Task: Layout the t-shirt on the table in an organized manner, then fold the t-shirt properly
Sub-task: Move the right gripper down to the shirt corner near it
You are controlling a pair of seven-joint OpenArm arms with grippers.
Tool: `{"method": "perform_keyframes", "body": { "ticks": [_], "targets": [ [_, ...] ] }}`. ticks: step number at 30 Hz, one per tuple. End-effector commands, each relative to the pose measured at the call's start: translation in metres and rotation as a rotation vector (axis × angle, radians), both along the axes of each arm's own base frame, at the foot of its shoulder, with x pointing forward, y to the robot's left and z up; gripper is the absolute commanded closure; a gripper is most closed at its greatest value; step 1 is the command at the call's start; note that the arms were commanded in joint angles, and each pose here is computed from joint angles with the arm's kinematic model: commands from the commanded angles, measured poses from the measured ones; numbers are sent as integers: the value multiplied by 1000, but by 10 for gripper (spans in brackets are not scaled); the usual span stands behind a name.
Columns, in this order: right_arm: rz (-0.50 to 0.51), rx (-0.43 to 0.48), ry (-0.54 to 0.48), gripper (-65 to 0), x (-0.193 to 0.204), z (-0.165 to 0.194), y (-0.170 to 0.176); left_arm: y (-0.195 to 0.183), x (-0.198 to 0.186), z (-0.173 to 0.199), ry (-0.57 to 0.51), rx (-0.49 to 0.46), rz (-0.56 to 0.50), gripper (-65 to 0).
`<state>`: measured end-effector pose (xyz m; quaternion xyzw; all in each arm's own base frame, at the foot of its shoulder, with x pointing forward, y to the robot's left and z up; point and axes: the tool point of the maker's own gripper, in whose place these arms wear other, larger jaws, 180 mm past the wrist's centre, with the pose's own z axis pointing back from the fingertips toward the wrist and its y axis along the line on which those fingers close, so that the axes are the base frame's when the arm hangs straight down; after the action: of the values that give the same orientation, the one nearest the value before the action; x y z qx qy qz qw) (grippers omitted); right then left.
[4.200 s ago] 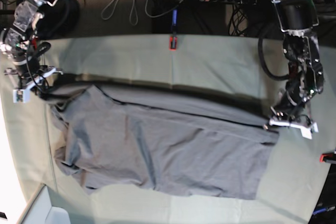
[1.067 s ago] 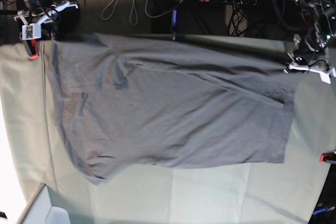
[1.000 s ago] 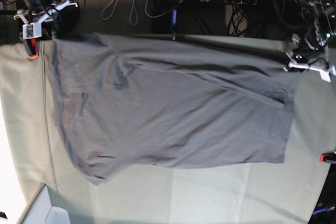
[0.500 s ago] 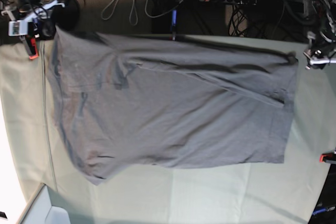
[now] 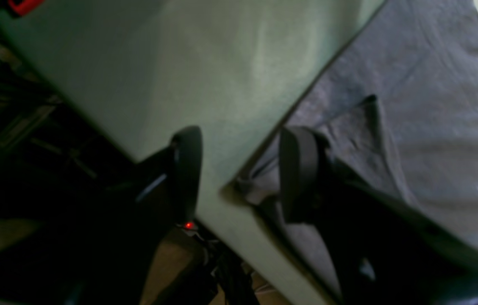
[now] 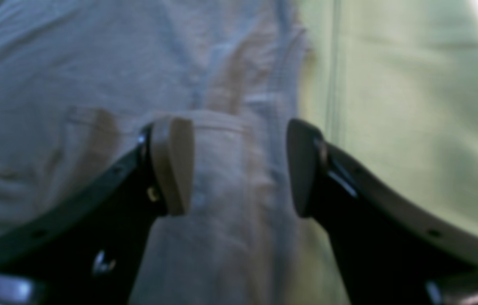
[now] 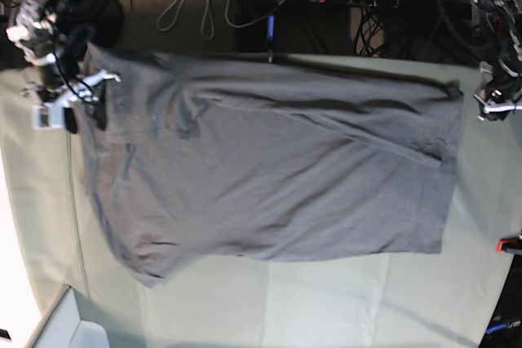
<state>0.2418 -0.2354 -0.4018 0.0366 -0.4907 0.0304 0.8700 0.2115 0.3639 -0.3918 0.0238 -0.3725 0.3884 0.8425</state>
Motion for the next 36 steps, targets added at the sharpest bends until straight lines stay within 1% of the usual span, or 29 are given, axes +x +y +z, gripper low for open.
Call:
{"method": "perform_keyframes", "body": {
  "ticks": [1, 3, 5, 8, 11, 18, 20, 24, 27, 30, 32, 36],
  "targets": [
    [-5, -3, -33, -354, 11, 5, -4, 7, 4, 10, -24, 30, -2, -289],
    [-1, -10, 10, -354, 21, -12, -4, 8, 2, 11, -23, 35, -3, -289],
    [3, -9, 72, -354, 22, -35, -2, 7, 2, 11, -23, 34, -3, -289],
    [3, 7, 117, -354, 26, -53, 0, 8, 1, 11, -19, 39, -3, -289],
    [-1, 5, 140, -353, 23, -59, -8, 8, 1, 11, -17, 39, -2, -289],
    [-1, 5, 148, -342, 19, -61, -8, 8, 4, 11, -23, 36, 1, -289],
    [-1, 7, 150, -298, 18, -62, -7, 8, 4, 11, -23, 36, 1, -289],
    [1, 8, 149, -176, 19, -61, -6, 8, 5, 11, -27, 35, 0, -289],
    [1, 7, 147, -115, 19, -61, -6, 9, 5, 12, -27, 39, 1, -289],
    [1, 6, 147, -72, 19, -61, -6, 9, 5, 11, -27, 38, 2, -289],
    [1, 4, 147, -56, 19, -61, -7, 9, 5, 11, -27, 38, 2, -289],
    [1, 3, 146, -53, 20, -60, -7, 9, 5, 11, -27, 38, 2, -289]
  ]
}}
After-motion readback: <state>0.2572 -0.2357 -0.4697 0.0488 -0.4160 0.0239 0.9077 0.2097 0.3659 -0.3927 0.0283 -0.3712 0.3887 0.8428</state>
